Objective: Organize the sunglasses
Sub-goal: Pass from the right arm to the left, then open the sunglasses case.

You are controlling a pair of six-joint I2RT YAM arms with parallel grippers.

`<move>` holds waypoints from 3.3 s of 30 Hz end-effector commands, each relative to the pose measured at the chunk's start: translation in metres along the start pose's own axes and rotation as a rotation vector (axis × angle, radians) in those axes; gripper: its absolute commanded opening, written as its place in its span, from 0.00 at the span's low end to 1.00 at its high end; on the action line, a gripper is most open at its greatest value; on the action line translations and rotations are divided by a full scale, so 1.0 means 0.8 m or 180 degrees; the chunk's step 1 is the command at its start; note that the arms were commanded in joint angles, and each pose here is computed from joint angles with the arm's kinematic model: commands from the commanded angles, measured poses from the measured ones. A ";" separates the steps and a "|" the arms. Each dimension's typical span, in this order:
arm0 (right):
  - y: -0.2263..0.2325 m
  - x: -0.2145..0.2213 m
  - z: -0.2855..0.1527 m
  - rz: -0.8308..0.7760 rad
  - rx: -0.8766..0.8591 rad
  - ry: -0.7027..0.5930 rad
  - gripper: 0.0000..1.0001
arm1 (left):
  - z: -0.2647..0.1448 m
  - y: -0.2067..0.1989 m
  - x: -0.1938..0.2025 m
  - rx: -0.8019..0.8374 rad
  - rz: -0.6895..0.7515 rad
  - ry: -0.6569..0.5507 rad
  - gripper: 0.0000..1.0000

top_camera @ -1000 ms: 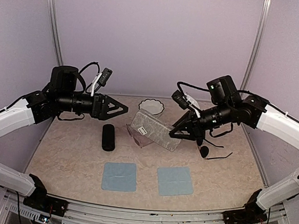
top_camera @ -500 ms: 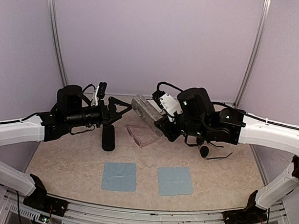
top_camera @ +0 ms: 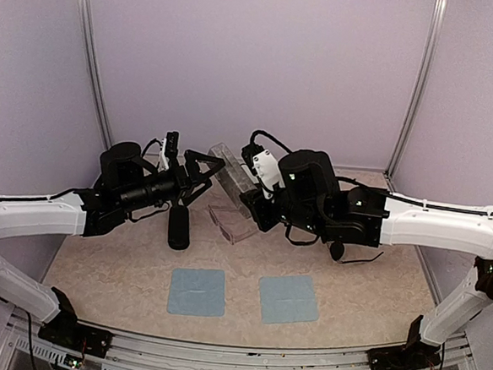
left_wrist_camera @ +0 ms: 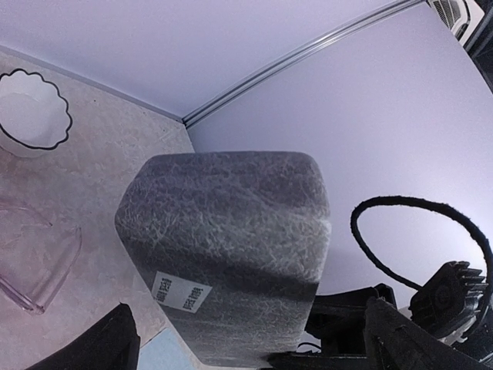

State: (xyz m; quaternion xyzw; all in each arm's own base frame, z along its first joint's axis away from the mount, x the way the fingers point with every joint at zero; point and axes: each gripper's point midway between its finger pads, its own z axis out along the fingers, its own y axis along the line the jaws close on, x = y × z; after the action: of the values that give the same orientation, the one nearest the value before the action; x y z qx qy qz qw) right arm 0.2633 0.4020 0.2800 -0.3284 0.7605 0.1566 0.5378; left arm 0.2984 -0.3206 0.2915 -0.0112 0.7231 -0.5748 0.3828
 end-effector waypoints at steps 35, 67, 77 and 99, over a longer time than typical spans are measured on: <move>0.018 -0.051 -0.019 0.0241 -0.0076 -0.0295 0.00 | 0.006 -0.025 0.024 0.0418 0.0154 0.0143 0.51; -0.028 -0.048 -0.105 0.0986 -0.1909 -0.0212 0.86 | -0.019 -0.043 0.081 0.1159 0.0694 0.1195 0.03; 0.027 -0.024 -0.100 0.1245 -0.3012 0.0105 0.87 | -0.018 -0.073 0.100 0.1419 0.0789 0.1395 0.00; 0.048 0.012 -0.054 0.1409 -0.2890 0.0478 0.85 | -0.013 -0.090 0.107 0.1592 0.0737 0.1454 0.00</move>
State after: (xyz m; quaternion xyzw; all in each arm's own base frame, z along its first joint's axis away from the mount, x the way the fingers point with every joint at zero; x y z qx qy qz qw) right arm 0.2041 0.3944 0.2805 -0.3647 0.7037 0.5645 0.2306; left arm 0.2050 -0.3718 0.2773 0.2713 0.6587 -0.6588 0.2419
